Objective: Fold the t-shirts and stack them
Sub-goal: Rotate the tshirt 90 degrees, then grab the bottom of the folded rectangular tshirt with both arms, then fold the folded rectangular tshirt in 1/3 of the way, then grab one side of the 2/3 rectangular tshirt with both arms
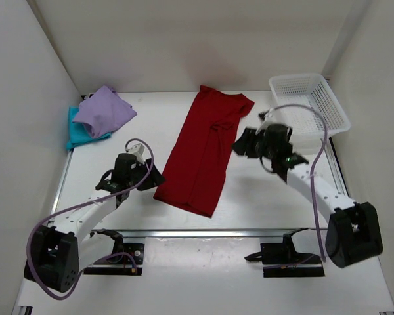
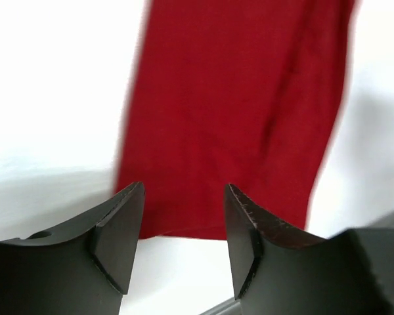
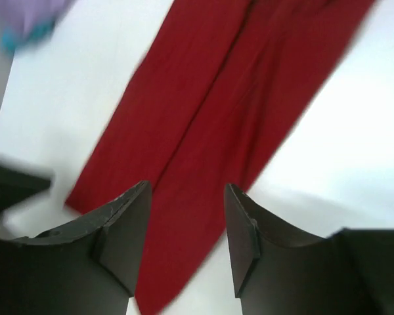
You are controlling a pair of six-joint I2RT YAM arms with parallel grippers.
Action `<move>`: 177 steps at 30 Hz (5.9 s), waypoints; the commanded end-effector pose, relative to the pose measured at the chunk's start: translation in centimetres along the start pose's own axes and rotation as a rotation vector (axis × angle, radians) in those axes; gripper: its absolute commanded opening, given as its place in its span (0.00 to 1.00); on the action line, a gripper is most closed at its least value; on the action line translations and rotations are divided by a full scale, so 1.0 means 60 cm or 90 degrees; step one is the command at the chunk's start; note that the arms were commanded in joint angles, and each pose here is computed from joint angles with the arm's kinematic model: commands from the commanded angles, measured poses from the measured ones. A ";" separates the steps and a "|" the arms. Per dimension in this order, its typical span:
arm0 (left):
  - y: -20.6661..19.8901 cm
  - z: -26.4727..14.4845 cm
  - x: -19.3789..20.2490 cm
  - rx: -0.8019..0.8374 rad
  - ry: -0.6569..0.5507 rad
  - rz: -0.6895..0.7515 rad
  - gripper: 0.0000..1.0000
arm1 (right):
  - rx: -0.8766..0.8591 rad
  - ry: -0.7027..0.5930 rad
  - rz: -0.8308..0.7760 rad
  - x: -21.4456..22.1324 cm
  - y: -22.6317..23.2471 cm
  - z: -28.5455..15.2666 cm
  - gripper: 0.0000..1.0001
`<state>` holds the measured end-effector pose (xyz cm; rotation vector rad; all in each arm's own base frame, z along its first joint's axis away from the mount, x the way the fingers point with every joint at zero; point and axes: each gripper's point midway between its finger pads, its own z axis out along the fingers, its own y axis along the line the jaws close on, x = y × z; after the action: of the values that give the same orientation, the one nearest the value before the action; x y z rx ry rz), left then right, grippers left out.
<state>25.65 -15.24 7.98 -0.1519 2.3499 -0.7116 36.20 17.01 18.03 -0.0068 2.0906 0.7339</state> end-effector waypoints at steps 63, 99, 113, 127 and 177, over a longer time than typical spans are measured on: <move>-0.041 -0.037 0.294 0.121 0.361 0.095 0.08 | -0.038 0.358 0.150 0.478 0.011 -0.205 0.00; -0.101 0.206 -0.179 0.081 0.002 -0.070 0.00 | -0.015 0.119 0.054 0.043 -0.087 0.096 0.00; -0.084 0.254 -0.198 0.095 -0.009 -0.100 0.24 | -0.007 0.110 0.061 0.025 -0.114 0.153 0.11; -0.163 0.112 -0.153 0.160 -0.091 -0.089 0.31 | -0.032 0.069 -0.078 0.034 0.031 0.087 0.00; -0.114 0.144 -0.051 0.145 -0.032 -0.149 0.22 | -0.026 0.031 0.001 0.079 0.006 0.149 0.00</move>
<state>30.51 -23.04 4.73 -0.3652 2.3027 -1.0155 43.75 22.18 11.88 -0.0205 2.0949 0.6982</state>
